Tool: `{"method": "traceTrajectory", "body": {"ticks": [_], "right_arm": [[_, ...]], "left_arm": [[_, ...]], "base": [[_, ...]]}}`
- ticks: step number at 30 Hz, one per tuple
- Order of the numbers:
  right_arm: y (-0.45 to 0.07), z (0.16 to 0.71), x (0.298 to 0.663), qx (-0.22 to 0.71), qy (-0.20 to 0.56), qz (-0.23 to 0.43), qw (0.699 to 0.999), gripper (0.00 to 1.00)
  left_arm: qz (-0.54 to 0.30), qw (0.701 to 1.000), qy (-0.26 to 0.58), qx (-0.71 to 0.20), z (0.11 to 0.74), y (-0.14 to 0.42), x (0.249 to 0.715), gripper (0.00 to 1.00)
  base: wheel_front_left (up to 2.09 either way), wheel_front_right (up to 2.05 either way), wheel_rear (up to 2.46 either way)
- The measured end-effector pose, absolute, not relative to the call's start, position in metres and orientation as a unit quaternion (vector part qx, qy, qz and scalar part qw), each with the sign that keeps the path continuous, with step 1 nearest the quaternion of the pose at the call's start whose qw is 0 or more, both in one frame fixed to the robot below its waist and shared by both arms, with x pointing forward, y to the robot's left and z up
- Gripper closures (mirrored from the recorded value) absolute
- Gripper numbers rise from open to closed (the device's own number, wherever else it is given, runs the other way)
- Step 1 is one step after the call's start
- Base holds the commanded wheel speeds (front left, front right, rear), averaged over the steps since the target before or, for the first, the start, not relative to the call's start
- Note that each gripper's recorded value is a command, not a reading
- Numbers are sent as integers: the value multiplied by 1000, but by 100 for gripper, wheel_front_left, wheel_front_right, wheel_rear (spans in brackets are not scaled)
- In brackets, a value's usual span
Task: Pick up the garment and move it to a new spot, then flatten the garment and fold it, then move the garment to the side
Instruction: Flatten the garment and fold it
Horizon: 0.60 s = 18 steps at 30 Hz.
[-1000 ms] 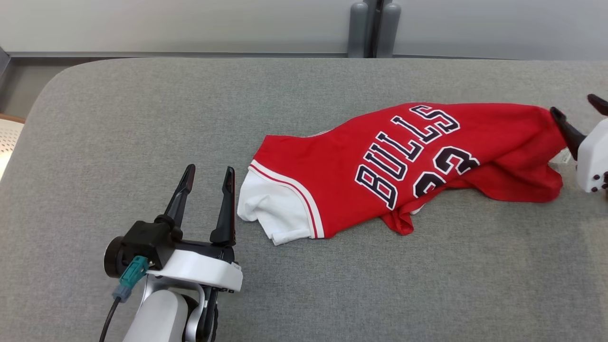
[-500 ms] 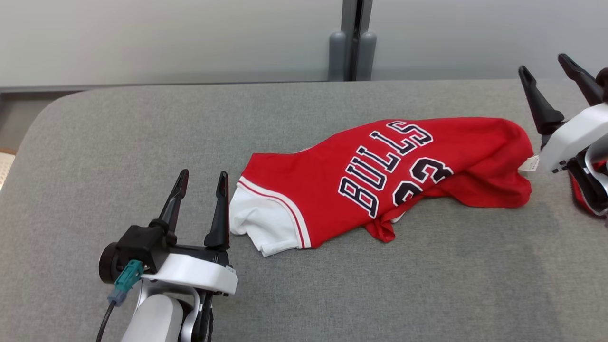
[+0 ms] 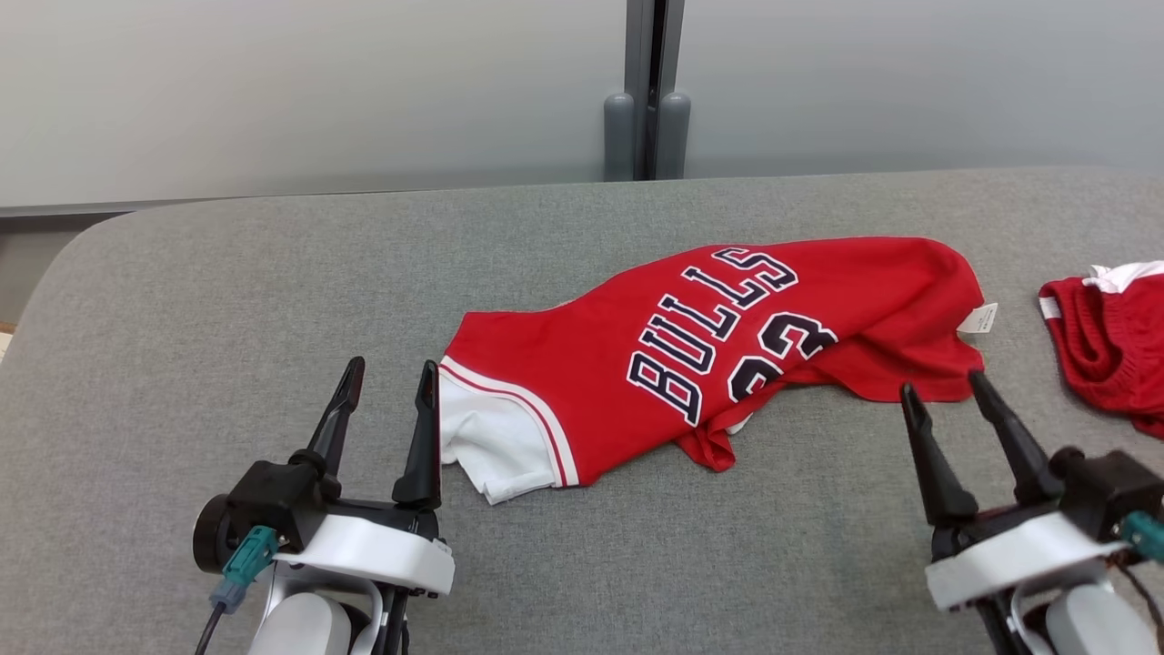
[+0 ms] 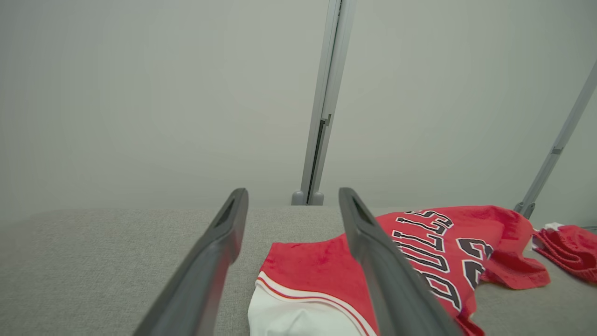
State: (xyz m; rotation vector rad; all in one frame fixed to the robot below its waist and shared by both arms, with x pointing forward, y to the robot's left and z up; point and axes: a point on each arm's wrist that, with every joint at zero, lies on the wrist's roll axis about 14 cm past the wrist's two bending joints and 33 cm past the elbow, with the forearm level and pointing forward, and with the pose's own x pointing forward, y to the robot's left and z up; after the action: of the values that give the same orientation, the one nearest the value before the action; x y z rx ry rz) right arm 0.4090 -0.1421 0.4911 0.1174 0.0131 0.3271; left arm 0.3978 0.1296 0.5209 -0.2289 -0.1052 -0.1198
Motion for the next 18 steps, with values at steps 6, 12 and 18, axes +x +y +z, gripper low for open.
{"method": "traceTrajectory", "body": {"ticks": [6, 12, 18], "right_arm": [[-124, 477, 395, 55, 20, 175, 983, 0], [-83, 462, 392, 60, 53, 232, 969, 0], [-37, 429, 387, 56, 134, 302, 942, 0]], "left_arm": [[-63, 990, -47, -115, 517, 128, 399, 0], [-63, 990, -42, -116, 514, 127, 402, 0], [-49, 991, -32, -118, 506, 135, 404, 0]], "base": [[0, 0, 0], [0, 0, 0], [0, 0, 0]]}}
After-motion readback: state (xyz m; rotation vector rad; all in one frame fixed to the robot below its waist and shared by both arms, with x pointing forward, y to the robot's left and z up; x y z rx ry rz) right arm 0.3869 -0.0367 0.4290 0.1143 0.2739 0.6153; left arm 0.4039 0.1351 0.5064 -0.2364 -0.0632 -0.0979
